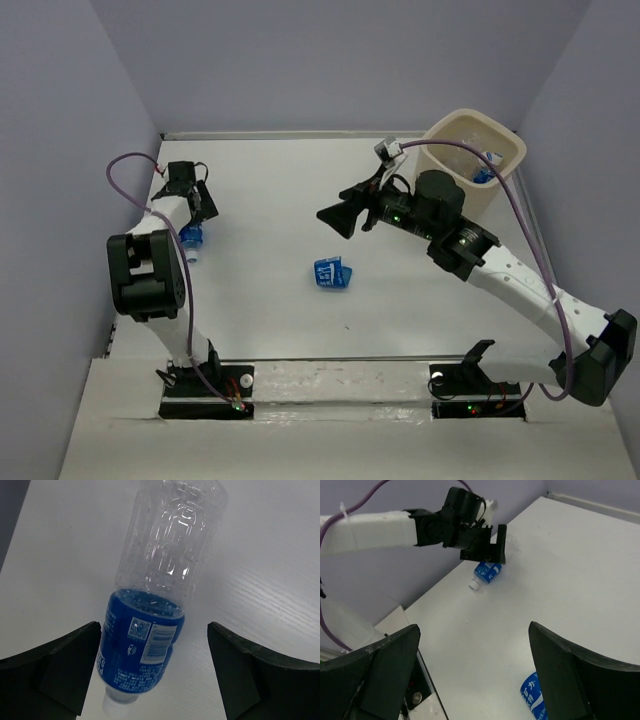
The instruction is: Put the plastic bottles in the bin
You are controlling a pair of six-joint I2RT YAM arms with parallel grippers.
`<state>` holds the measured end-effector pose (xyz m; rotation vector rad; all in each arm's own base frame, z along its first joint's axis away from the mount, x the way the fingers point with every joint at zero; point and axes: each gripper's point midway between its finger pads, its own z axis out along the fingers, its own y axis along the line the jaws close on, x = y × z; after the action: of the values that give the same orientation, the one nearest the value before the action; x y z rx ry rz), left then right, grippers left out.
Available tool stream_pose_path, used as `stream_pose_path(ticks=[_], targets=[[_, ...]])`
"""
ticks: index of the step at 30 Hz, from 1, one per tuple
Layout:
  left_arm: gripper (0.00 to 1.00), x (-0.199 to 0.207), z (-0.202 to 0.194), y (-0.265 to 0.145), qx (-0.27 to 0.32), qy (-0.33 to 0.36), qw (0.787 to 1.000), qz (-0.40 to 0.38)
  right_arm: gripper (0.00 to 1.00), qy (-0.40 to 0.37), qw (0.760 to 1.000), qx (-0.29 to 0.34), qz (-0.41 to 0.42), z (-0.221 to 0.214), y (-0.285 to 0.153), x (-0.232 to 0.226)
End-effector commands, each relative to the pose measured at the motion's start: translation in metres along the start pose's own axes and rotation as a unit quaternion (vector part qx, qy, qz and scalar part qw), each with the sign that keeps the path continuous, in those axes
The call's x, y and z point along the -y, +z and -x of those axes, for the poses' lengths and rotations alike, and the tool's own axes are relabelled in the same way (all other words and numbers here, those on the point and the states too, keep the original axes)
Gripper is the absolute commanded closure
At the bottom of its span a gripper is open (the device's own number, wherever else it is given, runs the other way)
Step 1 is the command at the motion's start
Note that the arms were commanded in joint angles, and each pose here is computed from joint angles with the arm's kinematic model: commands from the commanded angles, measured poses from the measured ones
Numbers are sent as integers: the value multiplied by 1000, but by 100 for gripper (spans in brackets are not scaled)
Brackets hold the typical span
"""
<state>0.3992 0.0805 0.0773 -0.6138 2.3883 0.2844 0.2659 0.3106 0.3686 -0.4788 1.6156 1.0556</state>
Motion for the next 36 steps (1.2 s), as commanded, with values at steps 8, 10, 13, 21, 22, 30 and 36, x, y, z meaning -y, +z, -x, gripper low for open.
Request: stream_pose_path(ticks=[8,10,13,21,22,30,36], targets=[[34,14,-2,28,-27,18,999,-24,5,-28,999,20,-8,7,23,-3],[37,28,11,8,-11,7,997,-70,4,-31,999,23,-21,6,25,3],[38,56,19,-26,12,-3,989,-145,2,-26,997,29,-60,6,26,18],[37,146,-8,-201,96,16,900,-425,0,25,999,11,-23,0,36,6],[37,158,-29,-225,90,23,883,-460,0,37,999,14,-17,1,37,3],[37,194,-88,-301,92,19,786,-610,0,79,997,14,-19,-15,47,10],[37,207,-109,-331,93,43,748,-656,0,102,994,2,-48,-35,55,29]])
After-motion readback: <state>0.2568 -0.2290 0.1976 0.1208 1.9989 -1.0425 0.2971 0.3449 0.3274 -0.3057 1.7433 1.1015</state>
